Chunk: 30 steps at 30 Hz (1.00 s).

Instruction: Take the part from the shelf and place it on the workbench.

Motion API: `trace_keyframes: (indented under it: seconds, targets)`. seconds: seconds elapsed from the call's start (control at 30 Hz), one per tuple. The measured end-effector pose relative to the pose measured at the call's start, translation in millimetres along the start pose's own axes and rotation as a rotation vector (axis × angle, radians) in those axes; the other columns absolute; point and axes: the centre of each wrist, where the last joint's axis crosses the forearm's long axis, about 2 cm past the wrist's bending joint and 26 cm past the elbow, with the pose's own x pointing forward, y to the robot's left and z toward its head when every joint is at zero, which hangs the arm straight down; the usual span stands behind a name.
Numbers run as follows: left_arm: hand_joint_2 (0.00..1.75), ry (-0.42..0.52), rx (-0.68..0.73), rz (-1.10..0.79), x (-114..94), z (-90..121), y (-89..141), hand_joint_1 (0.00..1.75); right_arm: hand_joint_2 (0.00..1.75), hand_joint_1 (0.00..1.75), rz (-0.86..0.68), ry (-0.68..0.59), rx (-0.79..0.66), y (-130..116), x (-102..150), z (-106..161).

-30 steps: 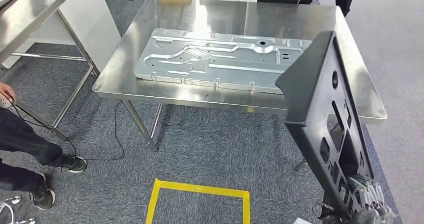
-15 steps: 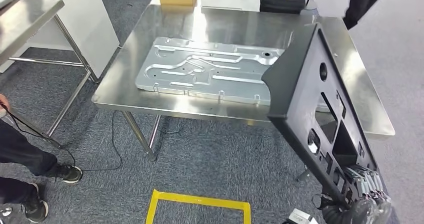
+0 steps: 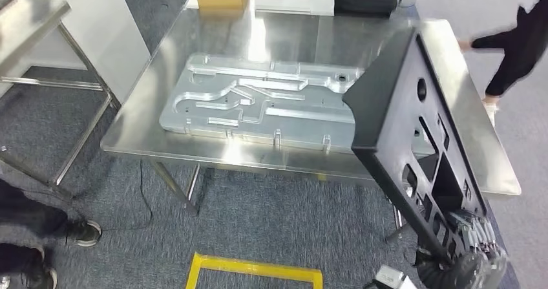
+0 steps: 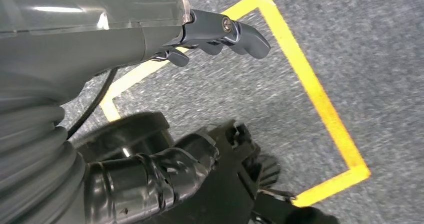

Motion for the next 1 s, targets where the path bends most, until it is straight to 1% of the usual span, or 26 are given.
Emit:
trace_keyframes:
  seconds: [0.37, 0.63, 0.77, 1.0]
  targets:
    - [1.75, 0.011, -0.006, -0.001, -5.2, 3.5, -1.7, 0.0, 1.75, 1.75, 0.0, -0.013, 0.002, 2.5, 0.5, -2.9]
    - [1.75, 0.001, -0.005, -0.005, -1.4, 0.7, 0.2, 0.0, 1.75, 1.75, -0.006, -0.038, 0.007, 4.9, 0.2, -7.4]
    - [1.75, 0.003, -0.009, -0.006, -2.5, 1.8, -1.2, 0.0, 1.75, 1.75, -0.004, -0.041, 0.013, 4.7, -0.5, -7.4]
    - [1.75, -0.007, -0.008, -0.01, 1.6, -1.0, 0.2, 0.0, 1.75, 1.75, -0.002, -0.043, 0.018, 5.5, -1.4, -8.9]
